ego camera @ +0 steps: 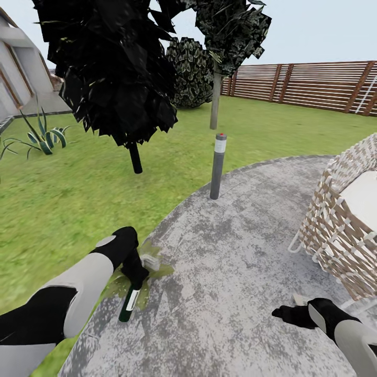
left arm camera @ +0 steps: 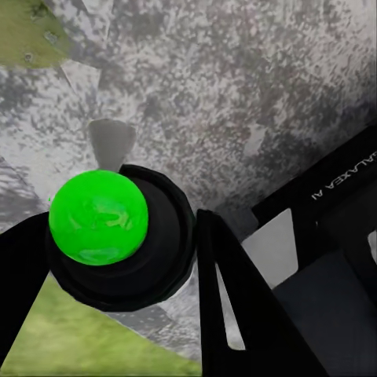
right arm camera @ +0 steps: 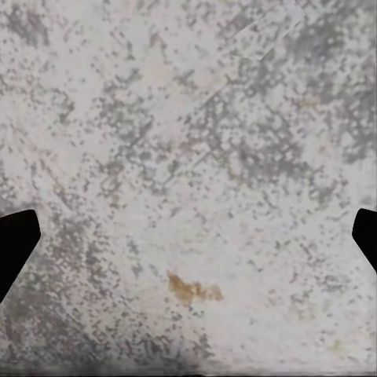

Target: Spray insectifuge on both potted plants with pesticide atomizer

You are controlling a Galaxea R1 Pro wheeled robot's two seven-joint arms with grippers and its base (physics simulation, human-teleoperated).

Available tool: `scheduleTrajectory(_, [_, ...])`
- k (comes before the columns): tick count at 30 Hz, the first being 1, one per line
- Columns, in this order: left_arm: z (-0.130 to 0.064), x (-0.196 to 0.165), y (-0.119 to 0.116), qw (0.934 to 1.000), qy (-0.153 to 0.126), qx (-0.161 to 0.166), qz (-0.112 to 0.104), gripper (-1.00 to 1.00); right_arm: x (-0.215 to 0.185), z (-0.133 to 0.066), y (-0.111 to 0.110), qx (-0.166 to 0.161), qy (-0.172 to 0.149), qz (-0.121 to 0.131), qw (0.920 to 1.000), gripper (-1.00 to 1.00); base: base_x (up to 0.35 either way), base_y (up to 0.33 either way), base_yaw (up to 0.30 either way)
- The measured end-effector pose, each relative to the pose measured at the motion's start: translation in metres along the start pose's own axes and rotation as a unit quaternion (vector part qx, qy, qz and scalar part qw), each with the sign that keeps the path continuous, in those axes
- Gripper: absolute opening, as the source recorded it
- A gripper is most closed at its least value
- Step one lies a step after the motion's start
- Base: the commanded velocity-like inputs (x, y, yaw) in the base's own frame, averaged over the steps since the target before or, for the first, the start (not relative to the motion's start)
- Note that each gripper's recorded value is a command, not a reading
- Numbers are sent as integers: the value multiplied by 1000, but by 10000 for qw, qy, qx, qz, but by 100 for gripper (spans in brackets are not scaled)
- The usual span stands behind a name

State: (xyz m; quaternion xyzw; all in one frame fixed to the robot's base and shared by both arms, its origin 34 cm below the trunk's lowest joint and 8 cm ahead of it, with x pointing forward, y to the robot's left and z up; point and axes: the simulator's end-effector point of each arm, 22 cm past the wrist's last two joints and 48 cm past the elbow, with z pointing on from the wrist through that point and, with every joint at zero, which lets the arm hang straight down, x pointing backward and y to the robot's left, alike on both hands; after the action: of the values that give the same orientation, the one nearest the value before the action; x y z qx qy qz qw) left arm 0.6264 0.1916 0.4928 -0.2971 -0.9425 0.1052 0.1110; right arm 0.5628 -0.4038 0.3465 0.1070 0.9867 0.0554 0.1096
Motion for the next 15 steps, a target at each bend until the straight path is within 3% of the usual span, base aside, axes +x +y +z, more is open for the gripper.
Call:
scheduleTrajectory(10, [0, 1, 1, 10000, 8, -9, -7, -100, 0, 0, 0, -1, -6, -2, 10000, 100, -218, 235, 0])
scheduleTrajectory(15, [-1, 1, 3, 10000, -3, -26, -10, -100, -1, 0, 0, -5, -12, 4, 10000, 100, -68, 289, 0])
